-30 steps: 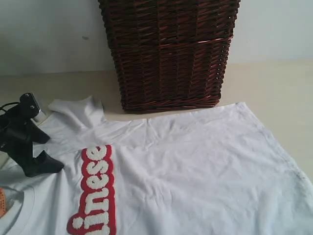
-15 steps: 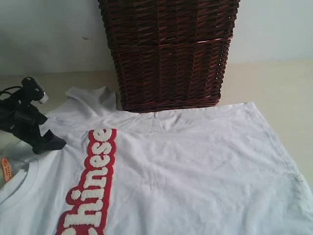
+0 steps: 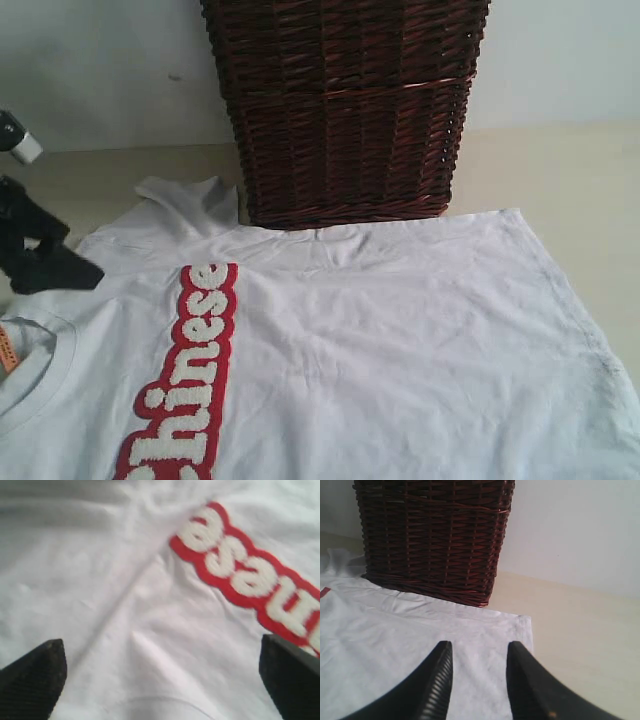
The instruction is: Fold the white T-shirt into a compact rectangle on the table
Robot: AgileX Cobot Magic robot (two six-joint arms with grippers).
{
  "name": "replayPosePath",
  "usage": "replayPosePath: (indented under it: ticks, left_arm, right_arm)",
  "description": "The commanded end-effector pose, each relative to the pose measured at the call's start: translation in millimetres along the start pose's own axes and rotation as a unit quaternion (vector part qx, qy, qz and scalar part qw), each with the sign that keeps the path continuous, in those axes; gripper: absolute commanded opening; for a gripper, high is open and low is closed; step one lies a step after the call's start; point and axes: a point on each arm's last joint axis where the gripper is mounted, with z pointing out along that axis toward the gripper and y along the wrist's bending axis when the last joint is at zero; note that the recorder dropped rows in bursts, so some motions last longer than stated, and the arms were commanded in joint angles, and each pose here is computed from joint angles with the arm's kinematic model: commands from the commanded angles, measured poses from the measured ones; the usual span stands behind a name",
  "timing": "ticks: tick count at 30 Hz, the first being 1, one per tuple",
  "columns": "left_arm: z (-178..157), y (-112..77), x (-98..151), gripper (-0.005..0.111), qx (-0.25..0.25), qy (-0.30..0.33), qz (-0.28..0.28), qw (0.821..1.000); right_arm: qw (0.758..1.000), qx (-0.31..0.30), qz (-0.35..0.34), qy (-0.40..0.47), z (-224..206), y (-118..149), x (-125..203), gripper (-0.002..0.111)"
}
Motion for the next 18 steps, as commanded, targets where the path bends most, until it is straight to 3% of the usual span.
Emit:
replayPosePath:
  ticks: [1,6,8,13,18]
  left_arm:
    - [-8.8,-13.3,35.3,0.105,0.037,0.056,-0.054,0.996]
    - [-32.3,-24.7,76.0,0.105,0.013,0.102,-0.199,0.975]
    - [-37.7,-32.5,90.7,0.105,0.012,0.101,-0.232,0.967]
    - [-28.9,-51.8,108.6,0.105,0.043,0.108,-0.228,0.967]
    - [-21.5,-61.8,110.5,0.105,0.059,0.075,-0.253,0.963]
  right_arm:
    - [1.0,0.005,0.0,-0.005,0.0,-0.5,0.3,0.037]
    - [1.0,0.005,0.0,-0.005,0.0,-0.5,0.3,0.037]
    - [1.0,0.005,0.0,-0.005,0.0,-0.5,0.3,0.037]
    - [1.0,0.005,0.0,-0.005,0.0,-0.5,0.3,0.037]
    - [1.0,0.005,0.0,-0.005,0.0,-0.5,0.3,0.037]
